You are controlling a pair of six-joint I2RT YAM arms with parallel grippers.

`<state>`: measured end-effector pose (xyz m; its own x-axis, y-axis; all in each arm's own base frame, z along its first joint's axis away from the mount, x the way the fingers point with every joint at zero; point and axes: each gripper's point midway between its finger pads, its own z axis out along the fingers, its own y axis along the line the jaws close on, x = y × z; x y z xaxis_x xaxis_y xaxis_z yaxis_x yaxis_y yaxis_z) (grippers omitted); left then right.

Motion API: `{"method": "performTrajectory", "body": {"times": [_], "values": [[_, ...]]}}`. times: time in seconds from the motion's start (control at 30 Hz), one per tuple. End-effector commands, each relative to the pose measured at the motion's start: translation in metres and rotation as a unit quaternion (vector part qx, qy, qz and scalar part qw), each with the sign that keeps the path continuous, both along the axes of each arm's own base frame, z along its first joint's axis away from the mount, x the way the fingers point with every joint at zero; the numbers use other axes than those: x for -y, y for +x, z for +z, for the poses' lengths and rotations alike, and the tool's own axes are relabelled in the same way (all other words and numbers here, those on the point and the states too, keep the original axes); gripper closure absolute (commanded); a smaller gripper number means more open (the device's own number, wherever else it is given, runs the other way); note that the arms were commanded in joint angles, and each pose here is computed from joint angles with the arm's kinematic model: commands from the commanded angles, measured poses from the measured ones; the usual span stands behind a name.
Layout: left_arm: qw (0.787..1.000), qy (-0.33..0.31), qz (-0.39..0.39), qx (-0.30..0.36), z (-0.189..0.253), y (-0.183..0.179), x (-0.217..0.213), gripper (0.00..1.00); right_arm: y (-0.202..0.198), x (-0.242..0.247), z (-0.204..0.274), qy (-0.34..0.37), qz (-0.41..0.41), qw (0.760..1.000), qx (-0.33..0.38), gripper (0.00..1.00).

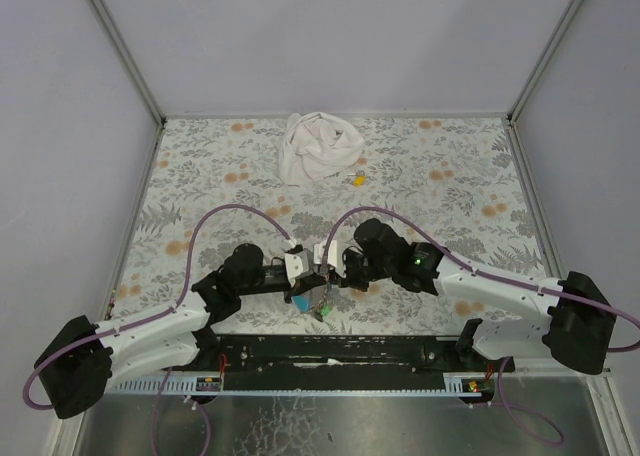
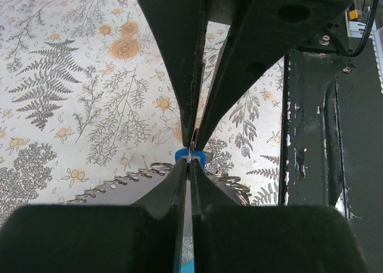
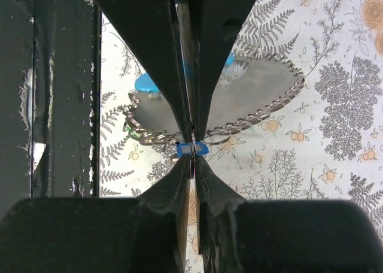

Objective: Put the keys on the keyring

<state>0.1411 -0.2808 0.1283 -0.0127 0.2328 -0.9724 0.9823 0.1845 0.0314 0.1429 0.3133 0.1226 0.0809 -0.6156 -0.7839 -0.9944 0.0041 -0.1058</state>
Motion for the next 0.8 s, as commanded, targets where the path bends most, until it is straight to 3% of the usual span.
{"method": "performTrajectory", "body": {"times": [0.0,0.37,0.6,0.77], "values": [[0.999,-0.025,-0.004,0.038,0.016,0.003,0.005,1.00,0.001,-0.027,0.041,0.080,0.019,0.995,0.051,0.83],[0.998,-0.049,0.008,0.031,0.020,0.010,-0.003,1.00,-0.005,0.000,0.050,0.100,0.012,0.992,0.075,0.61],[0.997,-0.071,0.008,0.026,0.025,0.010,-0.006,1.00,0.000,0.008,0.028,0.111,-0.009,0.993,0.043,0.61],[0.997,-0.055,0.039,0.022,0.021,0.021,-0.012,1.00,0.018,0.021,0.008,0.090,-0.112,0.990,0.002,0.58]]}}
